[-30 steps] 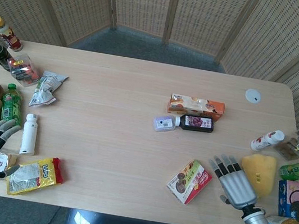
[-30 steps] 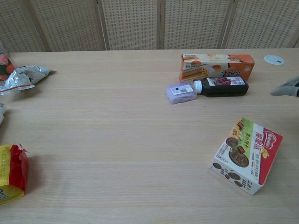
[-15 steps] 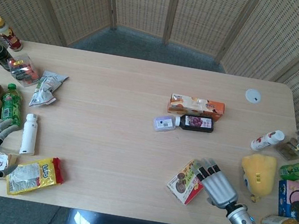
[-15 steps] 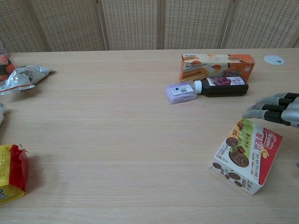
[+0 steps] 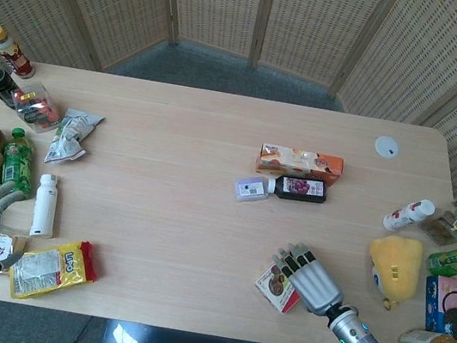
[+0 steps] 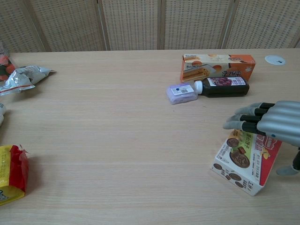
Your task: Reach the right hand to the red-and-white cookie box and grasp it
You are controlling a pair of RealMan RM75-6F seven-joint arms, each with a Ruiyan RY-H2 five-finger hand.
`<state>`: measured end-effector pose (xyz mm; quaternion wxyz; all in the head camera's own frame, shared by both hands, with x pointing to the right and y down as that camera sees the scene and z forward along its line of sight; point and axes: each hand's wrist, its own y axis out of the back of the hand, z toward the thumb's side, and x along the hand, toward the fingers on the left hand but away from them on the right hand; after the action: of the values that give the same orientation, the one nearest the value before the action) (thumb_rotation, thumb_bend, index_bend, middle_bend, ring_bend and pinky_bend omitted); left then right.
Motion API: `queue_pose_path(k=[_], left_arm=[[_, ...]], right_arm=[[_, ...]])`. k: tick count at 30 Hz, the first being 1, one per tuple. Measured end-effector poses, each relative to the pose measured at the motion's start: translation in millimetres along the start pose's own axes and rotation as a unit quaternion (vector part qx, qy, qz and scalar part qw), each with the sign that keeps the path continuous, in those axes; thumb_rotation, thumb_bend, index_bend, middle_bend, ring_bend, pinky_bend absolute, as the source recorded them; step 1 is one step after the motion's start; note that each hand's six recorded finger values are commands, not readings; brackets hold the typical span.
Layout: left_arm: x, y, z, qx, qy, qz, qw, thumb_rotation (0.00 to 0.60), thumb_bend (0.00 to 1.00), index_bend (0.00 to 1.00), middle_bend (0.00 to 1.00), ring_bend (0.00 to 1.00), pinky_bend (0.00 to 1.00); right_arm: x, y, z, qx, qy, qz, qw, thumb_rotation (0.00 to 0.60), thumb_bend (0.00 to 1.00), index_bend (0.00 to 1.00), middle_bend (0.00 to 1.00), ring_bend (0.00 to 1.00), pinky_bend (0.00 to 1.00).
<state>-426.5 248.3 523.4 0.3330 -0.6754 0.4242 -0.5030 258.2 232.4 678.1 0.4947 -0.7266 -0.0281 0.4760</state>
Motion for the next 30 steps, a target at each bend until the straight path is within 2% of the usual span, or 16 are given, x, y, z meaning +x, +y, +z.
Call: queue_pose_path(k=[12, 24, 27, 30], left_arm=[[-3, 1, -2, -0.008, 0.002, 0.001, 1.0000, 0.600, 0.23, 0.12, 0.07, 0.00, 0.00], [-5, 2, -3, -0.013, 0.002, 0.000, 0.9999, 0.600, 0.23, 0.12, 0.07, 0.00, 0.00], [-5, 2, -3, -0.012, 0.003, 0.000, 0.9999, 0.600, 0.23, 0.12, 0.07, 0.00, 0.00], [-5, 3, -3, -0.011, 0.002, 0.001, 0.9999, 0.600, 0.22, 0.12, 0.07, 0.00, 0.00]], right_arm=[[-20, -3, 10, 0.009, 0.020, 0.015, 0.9996, 0.600, 0.14, 0.00, 0.00, 0.00, 0.00], [-26, -12, 6, -0.003, 0.009, 0.033, 0.9994, 0.600, 0.15, 0.00, 0.00, 0.00, 0.00], [-26, -15, 6, -0.007, 0.006, 0.037, 0.9993, 0.600, 0.15, 0.01, 0.09, 0.00, 0.00], [-27, -15, 5, -0.010, 0.003, 0.037, 0.9992, 0.600, 0.15, 0.13, 0.27, 0.06, 0.08]])
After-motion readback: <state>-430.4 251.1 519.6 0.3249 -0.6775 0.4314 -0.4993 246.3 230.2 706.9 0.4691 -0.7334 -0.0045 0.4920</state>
